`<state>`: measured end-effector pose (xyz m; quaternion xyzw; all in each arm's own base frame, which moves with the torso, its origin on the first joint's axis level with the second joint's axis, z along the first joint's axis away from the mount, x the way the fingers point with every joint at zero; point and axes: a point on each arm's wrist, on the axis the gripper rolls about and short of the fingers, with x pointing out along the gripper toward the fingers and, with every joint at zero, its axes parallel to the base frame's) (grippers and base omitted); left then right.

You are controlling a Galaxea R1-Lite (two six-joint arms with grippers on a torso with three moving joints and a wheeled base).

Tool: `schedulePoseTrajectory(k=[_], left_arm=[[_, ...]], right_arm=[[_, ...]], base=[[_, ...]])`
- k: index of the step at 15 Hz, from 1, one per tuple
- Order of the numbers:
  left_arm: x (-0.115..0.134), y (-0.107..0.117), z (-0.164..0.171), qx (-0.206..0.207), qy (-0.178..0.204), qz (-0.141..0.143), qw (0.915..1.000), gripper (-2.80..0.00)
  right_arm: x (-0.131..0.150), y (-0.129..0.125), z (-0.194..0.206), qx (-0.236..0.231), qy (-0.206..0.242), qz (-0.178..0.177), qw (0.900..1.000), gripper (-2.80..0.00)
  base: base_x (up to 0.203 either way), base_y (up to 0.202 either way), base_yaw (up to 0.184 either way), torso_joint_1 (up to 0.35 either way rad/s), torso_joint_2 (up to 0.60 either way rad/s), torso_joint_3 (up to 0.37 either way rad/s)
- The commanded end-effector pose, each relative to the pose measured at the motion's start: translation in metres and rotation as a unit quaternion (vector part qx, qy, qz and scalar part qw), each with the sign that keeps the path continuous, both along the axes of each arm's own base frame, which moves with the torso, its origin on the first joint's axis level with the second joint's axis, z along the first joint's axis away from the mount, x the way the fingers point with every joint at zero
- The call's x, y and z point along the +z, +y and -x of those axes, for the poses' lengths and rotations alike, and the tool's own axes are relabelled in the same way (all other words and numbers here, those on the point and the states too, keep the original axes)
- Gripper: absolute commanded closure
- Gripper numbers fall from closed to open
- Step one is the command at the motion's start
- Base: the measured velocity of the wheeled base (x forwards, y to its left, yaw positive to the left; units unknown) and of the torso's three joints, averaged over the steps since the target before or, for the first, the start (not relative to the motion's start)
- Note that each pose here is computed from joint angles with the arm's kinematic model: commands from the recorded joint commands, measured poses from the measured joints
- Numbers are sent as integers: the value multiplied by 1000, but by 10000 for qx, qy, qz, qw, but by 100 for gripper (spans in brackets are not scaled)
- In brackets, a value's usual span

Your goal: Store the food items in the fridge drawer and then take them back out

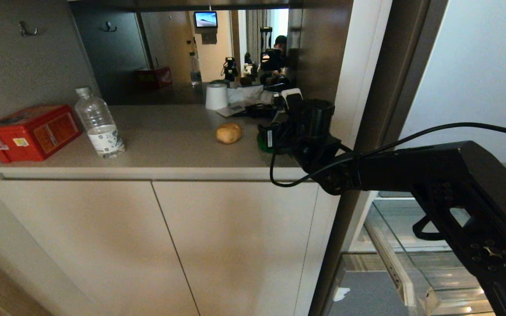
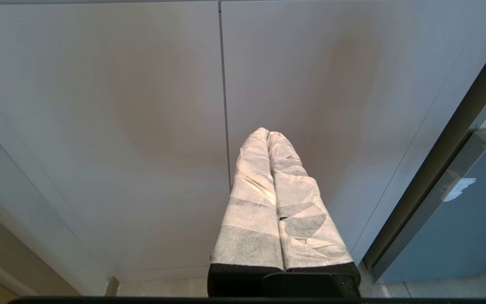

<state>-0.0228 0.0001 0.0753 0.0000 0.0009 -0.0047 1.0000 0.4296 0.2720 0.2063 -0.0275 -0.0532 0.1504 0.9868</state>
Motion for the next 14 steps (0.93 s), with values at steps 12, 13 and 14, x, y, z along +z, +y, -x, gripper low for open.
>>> schedulePoseTrajectory(k=[12,13,14], left_arm=[[0,0,0,1,7,0,10000,0],[0,0,0,1,7,0,10000,0],[0,0,0,1,7,0,10000,0]], right_arm=[[-38,6,-13,29,430,268,9987,-280],[-41,5,-14,13,450,279,9986,-280],[-41,5,-14,14,453,272,9986,-280]], base=[[0,0,0,0,0,0],[0,0,0,0,0,0],[0,0,0,0,0,0]])
